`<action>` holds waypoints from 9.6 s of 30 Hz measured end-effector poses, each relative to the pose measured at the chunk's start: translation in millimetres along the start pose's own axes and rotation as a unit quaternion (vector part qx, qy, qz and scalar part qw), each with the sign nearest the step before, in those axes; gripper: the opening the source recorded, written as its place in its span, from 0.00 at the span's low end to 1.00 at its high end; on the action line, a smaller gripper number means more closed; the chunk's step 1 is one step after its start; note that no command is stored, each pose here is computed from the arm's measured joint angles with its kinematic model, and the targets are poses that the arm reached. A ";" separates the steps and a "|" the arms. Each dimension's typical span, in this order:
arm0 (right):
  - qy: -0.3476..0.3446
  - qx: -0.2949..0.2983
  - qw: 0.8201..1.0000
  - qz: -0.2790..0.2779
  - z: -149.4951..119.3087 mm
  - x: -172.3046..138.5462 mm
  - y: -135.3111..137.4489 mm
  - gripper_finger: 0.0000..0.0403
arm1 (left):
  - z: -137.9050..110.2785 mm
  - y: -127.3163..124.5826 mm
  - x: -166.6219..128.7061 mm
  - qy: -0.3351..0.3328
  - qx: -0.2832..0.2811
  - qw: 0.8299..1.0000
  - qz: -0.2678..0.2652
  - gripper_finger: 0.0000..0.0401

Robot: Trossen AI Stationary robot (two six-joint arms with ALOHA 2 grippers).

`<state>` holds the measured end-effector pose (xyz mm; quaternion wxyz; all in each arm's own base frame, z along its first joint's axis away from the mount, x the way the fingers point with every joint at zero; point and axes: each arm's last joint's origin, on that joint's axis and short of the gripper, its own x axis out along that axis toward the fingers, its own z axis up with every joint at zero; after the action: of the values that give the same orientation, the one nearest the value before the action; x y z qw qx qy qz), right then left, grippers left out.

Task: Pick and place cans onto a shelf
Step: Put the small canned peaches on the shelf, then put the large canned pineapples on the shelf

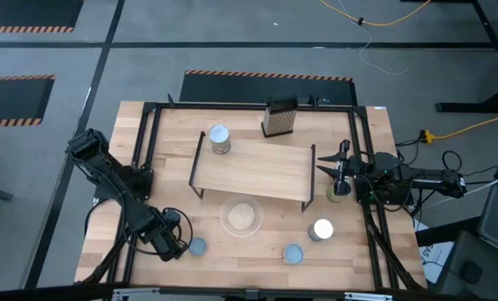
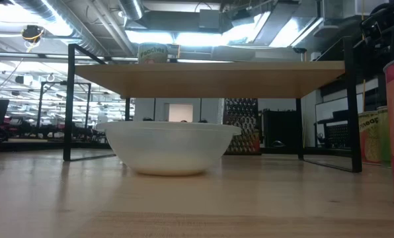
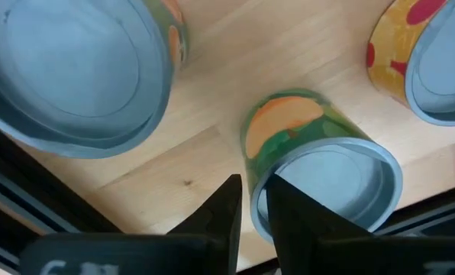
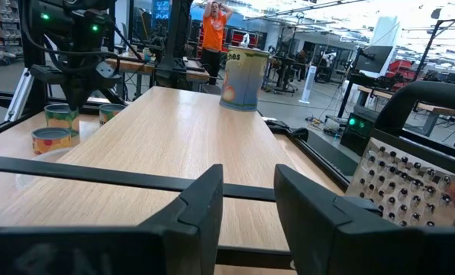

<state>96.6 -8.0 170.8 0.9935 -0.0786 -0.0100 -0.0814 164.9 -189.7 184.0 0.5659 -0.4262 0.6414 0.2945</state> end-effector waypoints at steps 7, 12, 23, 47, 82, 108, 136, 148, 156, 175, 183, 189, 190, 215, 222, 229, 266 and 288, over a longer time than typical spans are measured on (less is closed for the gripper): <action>0.000 0.000 1.000 0.000 0.0 0.0 0.0 0.31 | 0.1 0.1 0.1 -0.001 0.000 1.000 0.000 0.02; 0.000 0.000 1.000 0.000 0.0 0.0 0.0 0.31 | 0.6 -0.5 0.0 -0.002 -0.001 1.000 -0.002 0.03; 0.000 0.000 1.000 0.000 -0.1 0.0 0.0 0.31 | -6.6 -16.4 -17.9 0.013 0.039 0.998 -0.041 0.01; 0.000 0.000 1.000 0.000 -0.1 0.0 0.0 0.31 | 31.6 -68.0 -128.8 -0.029 0.195 0.967 -0.158 0.01; 0.000 0.000 1.000 0.000 0.0 0.0 0.0 0.31 | 189.3 -5.4 -224.1 -0.189 0.215 0.958 -0.012 0.01; 0.000 0.000 1.000 0.000 0.0 0.0 0.0 0.31 | 207.7 -15.7 -203.5 -0.144 0.201 0.968 0.031 0.01; 0.000 0.000 1.000 0.000 -0.1 0.0 0.0 0.31 | 208.6 -16.7 -202.5 -0.144 0.197 0.969 0.031 0.04; 0.000 0.000 1.000 0.000 -0.1 0.0 0.0 0.31 | 208.6 -16.6 -202.6 -0.145 0.185 0.972 0.029 0.11; 0.000 0.000 1.000 0.000 -0.1 0.0 0.0 0.31 | 209.3 -17.4 -202.7 -0.151 0.186 0.971 0.028 0.14; 0.000 0.000 1.000 0.000 0.0 0.0 0.0 0.31 | 194.7 -3.3 -224.0 -0.192 0.233 0.953 -0.002 0.13; -0.001 0.000 1.000 0.002 0.2 0.0 0.1 0.31 | 157.2 32.5 -260.5 -0.298 0.288 0.910 -0.004 0.14; -0.001 0.000 1.000 0.003 0.1 0.0 0.2 0.31 | 127.1 53.4 -273.6 -0.384 0.306 0.871 -0.016 0.14; -0.001 0.000 1.000 0.003 0.2 0.0 0.2 0.31 | 124.1 55.6 -270.3 -0.394 0.309 0.865 -0.023 0.14; -0.098 0.088 0.991 -0.004 19.0 -2.1 -3.0 0.31 | 118.9 97.4 -133.7 -0.593 0.408 0.667 -0.193 0.14; -0.160 0.097 0.982 -0.028 30.6 -5.3 -6.4 0.31 | 122.0 93.6 -122.9 -0.620 0.429 0.626 -0.198 0.14; -0.163 0.108 0.977 -0.083 31.4 -6.1 -9.8 0.31 | 121.0 91.5 -124.0 -0.624 0.442 0.605 -0.220 0.14; 0.119 0.182 0.973 -0.083 141.7 -39.9 -31.7 0.54 | 121.0 91.3 -124.3 -0.625 0.441 0.605 -0.222 0.14; 0.406 0.303 0.842 -0.185 120.3 -6.4 -24.3 0.54 | 121.0 91.2 -124.2 -0.625 0.441 0.605 -0.222 0.14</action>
<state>85.5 -11.7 293.1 0.8491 0.2701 0.3559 -0.2817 141.6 -16.9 273.3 0.9964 0.0332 0.0695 0.0358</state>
